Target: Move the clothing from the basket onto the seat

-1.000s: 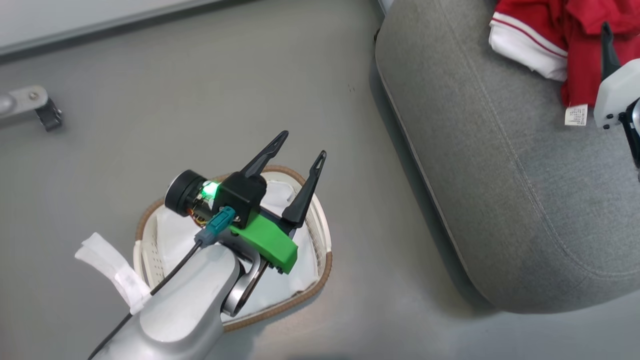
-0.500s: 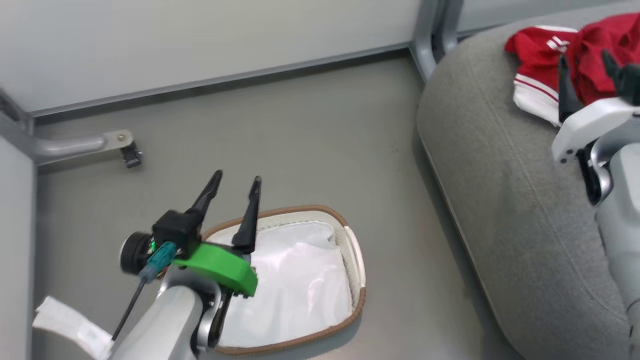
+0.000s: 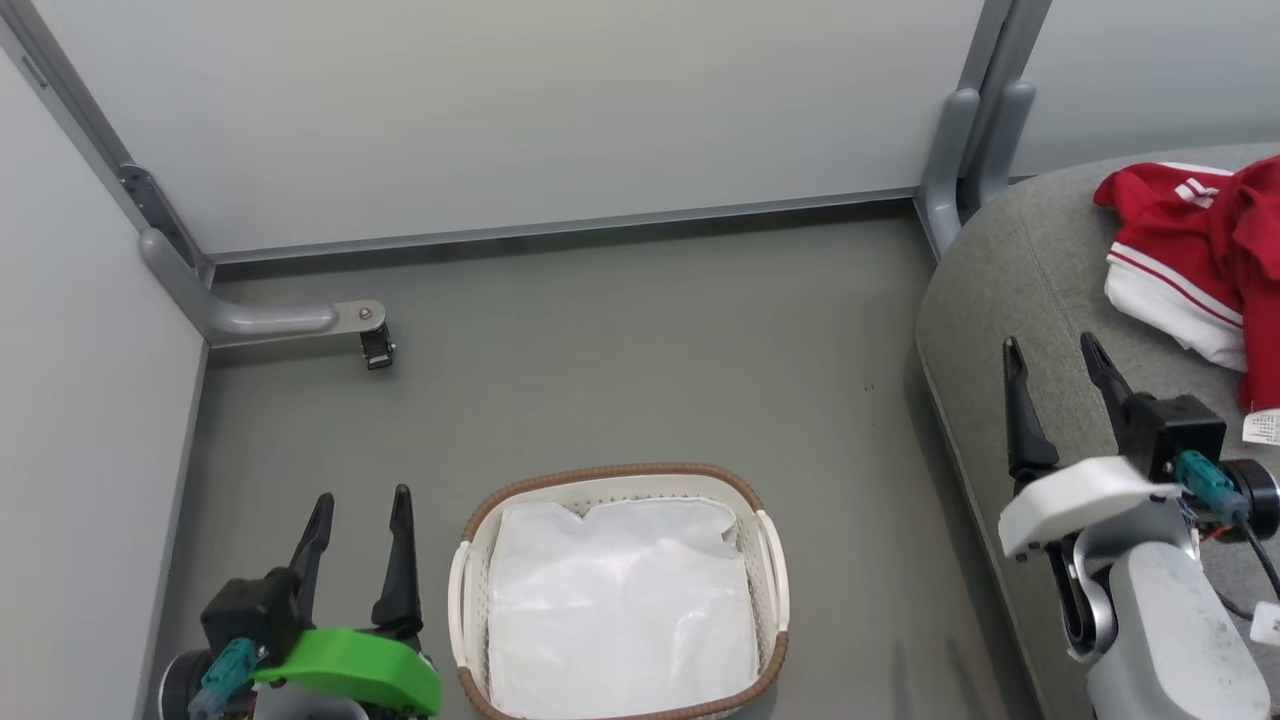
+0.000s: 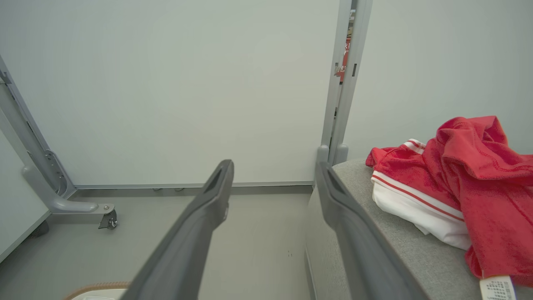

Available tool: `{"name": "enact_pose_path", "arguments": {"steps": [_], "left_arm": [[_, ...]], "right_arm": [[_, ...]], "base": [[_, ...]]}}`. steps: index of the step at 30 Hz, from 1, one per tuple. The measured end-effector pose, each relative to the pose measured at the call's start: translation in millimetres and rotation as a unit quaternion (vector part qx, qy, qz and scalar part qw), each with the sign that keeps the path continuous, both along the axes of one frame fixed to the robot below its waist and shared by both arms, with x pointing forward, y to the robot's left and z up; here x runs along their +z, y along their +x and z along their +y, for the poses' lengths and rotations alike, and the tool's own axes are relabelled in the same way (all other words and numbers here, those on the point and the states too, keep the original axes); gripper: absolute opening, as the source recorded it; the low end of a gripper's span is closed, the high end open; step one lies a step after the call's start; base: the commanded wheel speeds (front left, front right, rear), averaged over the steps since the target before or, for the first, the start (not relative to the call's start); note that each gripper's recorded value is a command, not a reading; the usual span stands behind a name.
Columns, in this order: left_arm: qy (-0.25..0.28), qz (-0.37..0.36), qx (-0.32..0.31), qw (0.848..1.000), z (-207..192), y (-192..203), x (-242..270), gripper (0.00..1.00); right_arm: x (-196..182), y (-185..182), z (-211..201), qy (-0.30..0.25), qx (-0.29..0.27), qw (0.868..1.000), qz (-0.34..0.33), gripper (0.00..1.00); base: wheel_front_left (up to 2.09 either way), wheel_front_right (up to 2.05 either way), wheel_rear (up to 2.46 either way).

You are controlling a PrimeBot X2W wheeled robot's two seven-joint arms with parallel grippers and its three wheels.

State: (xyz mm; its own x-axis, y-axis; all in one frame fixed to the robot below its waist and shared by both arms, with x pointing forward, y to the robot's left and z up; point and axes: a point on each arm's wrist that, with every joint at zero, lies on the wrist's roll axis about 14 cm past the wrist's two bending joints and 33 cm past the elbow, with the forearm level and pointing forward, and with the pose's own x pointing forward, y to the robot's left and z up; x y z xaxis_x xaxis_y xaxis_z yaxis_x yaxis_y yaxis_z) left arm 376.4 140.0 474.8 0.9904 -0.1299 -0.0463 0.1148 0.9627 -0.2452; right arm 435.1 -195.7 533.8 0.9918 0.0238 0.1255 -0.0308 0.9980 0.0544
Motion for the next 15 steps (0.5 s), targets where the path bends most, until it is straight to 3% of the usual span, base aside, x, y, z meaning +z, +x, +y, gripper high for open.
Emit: {"name": "enact_pose_path", "arguments": {"steps": [8,15], "left_arm": [[-0.022,0.003,0.052,0.998,29,-26,-3,1.00],[-0.039,0.013,0.065,0.997,34,-40,-11,1.00]], "right_arm": [[-21,-38,23,0.029,0.027,0.999,0.016,1.00],[-23,-48,27,0.047,0.033,0.998,0.018,1.00]], "base": [[0.00,0.00,0.00],[0.00,0.00,0.00]]}}
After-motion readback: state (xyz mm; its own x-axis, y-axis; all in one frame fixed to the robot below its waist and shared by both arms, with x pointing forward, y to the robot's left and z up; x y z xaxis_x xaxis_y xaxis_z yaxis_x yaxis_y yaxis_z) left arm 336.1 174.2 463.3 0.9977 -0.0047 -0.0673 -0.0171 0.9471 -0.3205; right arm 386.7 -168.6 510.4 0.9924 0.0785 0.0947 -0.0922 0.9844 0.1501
